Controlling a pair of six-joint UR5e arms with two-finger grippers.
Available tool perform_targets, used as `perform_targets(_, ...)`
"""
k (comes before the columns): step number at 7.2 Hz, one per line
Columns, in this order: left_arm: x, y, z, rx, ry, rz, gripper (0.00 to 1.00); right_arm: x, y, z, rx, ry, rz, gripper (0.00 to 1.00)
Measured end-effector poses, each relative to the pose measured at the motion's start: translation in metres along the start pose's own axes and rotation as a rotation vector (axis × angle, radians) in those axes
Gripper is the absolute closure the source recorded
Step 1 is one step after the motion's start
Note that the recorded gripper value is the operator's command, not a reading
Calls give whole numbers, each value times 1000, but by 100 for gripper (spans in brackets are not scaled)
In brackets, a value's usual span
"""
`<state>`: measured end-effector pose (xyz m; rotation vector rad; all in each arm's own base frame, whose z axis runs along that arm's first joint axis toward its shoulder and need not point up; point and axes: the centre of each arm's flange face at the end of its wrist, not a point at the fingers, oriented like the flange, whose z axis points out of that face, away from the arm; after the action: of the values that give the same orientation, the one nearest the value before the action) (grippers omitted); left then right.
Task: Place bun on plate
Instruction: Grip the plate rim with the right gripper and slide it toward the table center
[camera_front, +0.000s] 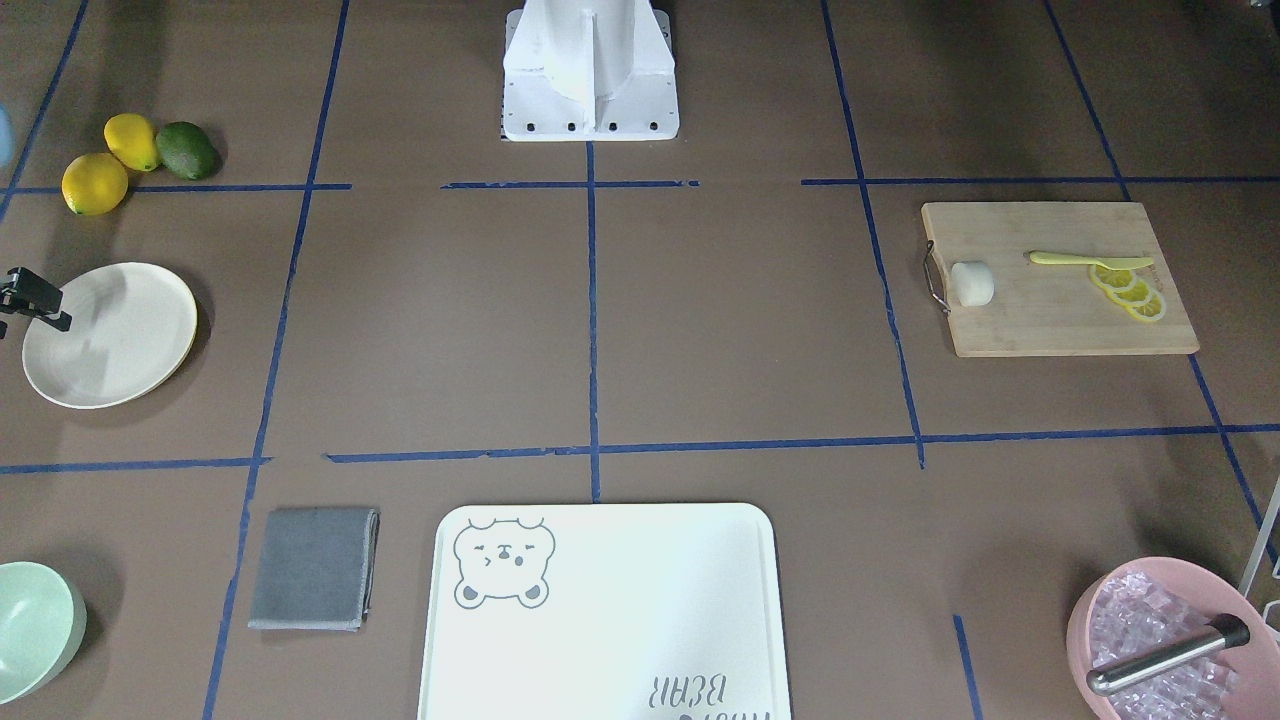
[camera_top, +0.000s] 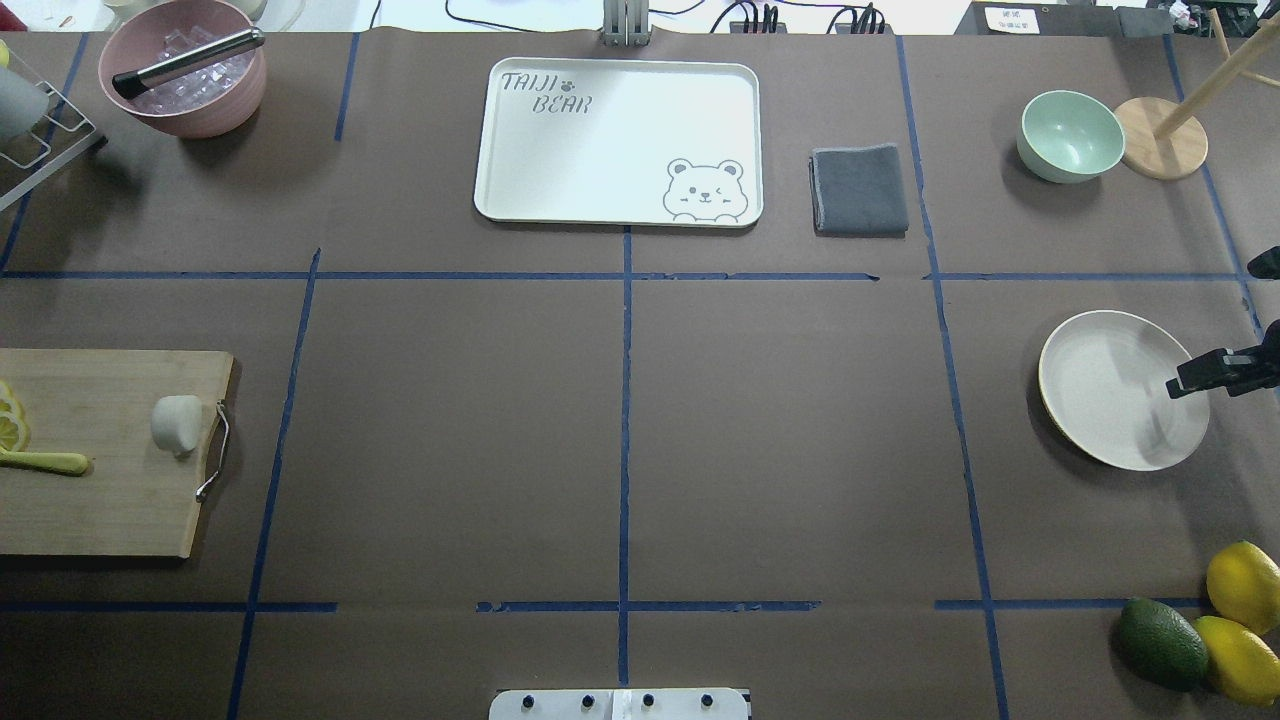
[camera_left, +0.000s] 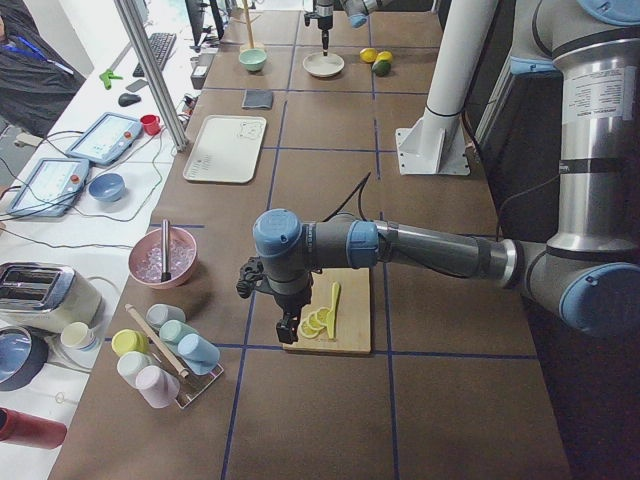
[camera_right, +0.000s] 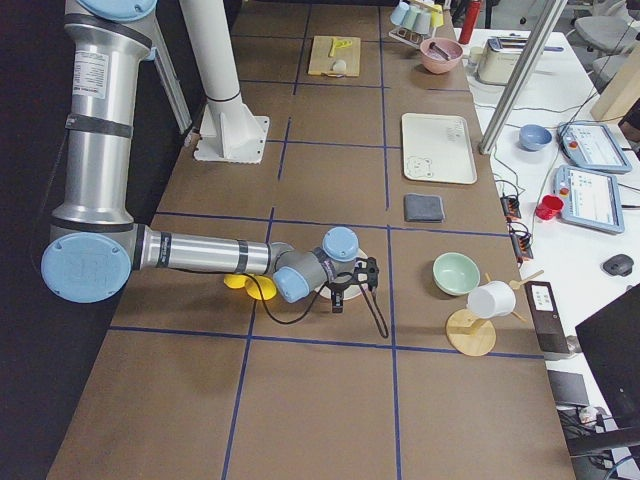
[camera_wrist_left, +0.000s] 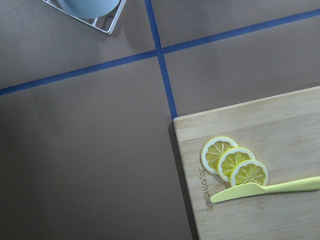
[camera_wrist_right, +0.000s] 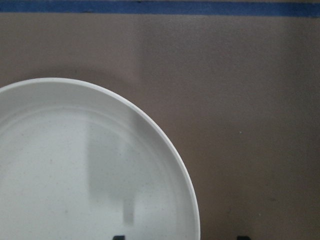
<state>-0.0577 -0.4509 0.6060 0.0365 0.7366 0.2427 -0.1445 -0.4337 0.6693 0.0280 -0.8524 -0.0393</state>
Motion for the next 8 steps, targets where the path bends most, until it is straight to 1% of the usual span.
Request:
perform_targets(1, 0, 0, 0, 0, 0, 0, 0, 1, 0, 1, -3, 1, 2, 93)
perform_targets(2, 0, 0, 0, 0, 0, 0, 0, 1, 0, 2, -3, 1, 2, 100)
perform_targets(6, 1, 0, -1, 2, 0, 1, 0, -6, -4, -2, 2, -13, -15, 100)
perform_targets(7, 1, 0, -1, 2, 0, 1, 0, -16, -9, -7, 11, -26, -27, 100)
perform_targets(8, 1, 0, -1, 2, 0, 1, 0, -33, -19, -14, 21, -55, -45, 100)
